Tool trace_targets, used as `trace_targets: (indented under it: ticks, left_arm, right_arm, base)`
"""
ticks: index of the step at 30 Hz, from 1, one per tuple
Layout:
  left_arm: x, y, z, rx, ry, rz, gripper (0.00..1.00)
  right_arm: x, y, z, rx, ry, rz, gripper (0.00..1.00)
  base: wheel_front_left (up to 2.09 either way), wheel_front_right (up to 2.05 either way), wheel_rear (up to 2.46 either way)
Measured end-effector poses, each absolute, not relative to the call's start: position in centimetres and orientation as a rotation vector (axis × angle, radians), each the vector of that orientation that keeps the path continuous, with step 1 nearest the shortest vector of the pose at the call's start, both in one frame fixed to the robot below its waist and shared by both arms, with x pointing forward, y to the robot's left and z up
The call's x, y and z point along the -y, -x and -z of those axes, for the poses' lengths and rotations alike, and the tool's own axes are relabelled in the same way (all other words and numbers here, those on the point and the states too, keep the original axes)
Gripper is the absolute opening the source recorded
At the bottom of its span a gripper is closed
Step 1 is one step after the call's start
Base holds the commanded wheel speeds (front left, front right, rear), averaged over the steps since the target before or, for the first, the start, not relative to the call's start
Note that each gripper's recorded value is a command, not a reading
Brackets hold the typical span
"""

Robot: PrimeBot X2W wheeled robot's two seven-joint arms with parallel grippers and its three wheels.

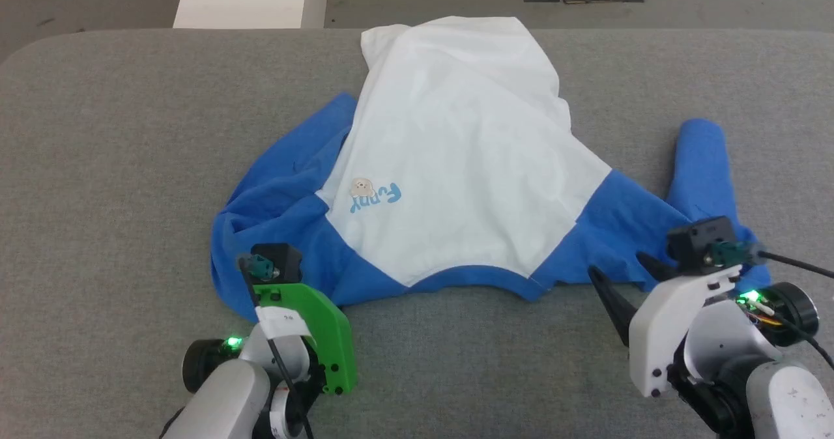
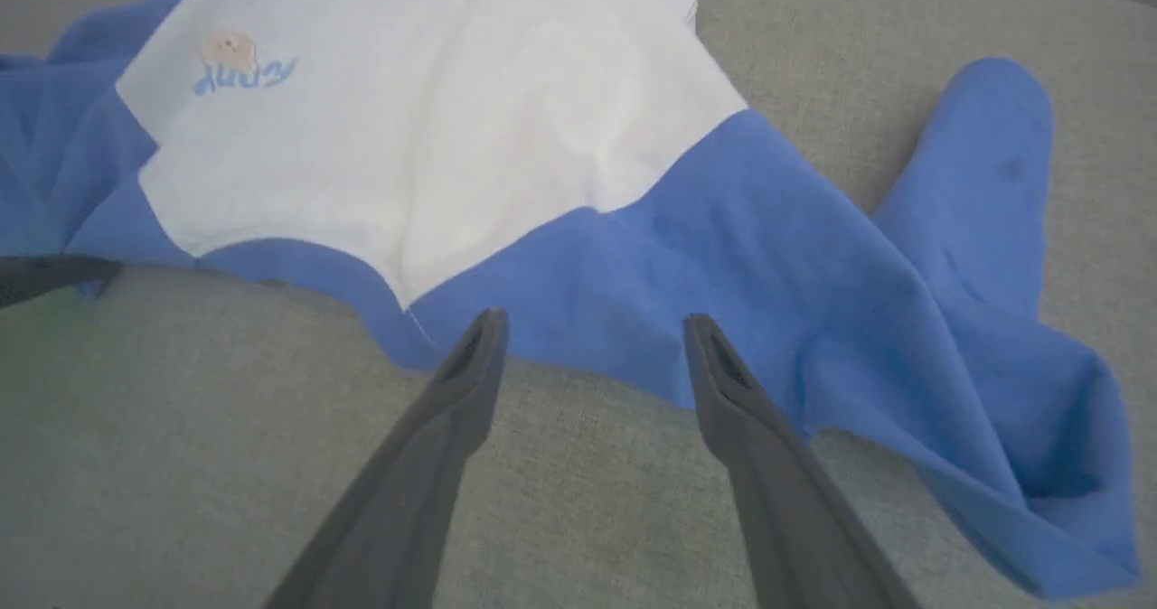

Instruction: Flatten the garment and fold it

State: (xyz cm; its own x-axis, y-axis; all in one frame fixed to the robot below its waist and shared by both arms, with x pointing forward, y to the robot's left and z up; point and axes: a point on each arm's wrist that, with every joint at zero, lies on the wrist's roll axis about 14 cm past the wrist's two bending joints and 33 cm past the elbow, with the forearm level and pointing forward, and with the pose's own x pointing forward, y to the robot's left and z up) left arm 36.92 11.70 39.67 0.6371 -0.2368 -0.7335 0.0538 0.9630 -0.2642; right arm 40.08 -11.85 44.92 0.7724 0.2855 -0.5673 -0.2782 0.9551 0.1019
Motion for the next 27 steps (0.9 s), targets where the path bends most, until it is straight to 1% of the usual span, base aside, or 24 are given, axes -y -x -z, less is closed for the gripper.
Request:
trace_targets:
  ticks: [3,11,23,24,25,26,27]
  left_arm:
    - [-11.6,-36.8,-39.7,-0.865,0.231,0.168,0.0]
    - [-11.6,-36.8,-39.2,-0.87,0.243,0.158,0.0]
    - [-11.4,-37.1,-38.5,-0.872,0.257,0.152,0.0]
    - [-11.4,-37.1,-38.5,-0.869,0.258,0.153,0.0]
    - [-11.4,-37.1,-38.5,-0.87,0.258,0.153,0.0]
    - [-11.3,-37.1,-38.5,-0.87,0.258,0.155,0.0]
    - [-11.3,-37.2,-38.5,-0.87,0.259,0.155,0.0]
  right_arm:
    - [12.3,-39.5,-43.6,-0.687,0.076,-0.308,1.0]
    - [12.5,-39.3,-40.2,-0.808,0.161,-0.311,1.0]
    - [12.7,-41.6,-38.6,-0.771,0.161,-0.286,1.0]
    - [12.8,-41.4,-38.3,-0.784,0.158,-0.283,0.9]
    - [12.8,-41.3,-38.0,-0.793,0.156,-0.282,0.4]
    - [12.8,-41.3,-38.0,-0.791,0.152,-0.282,0.04]
    - [12.7,-41.3,-38.0,-0.786,0.146,-0.284,0.0]
  base:
    - [0.0,0.0,0.0]
    - [0.0,0.0,0.0]
    - [0.0,0.0,0.0]
    - [0.0,0.0,0.0]
    - [0.0,0.0,0.0]
    - [0.0,0.0,0.0]
    - [0.0,0.0,0.0]
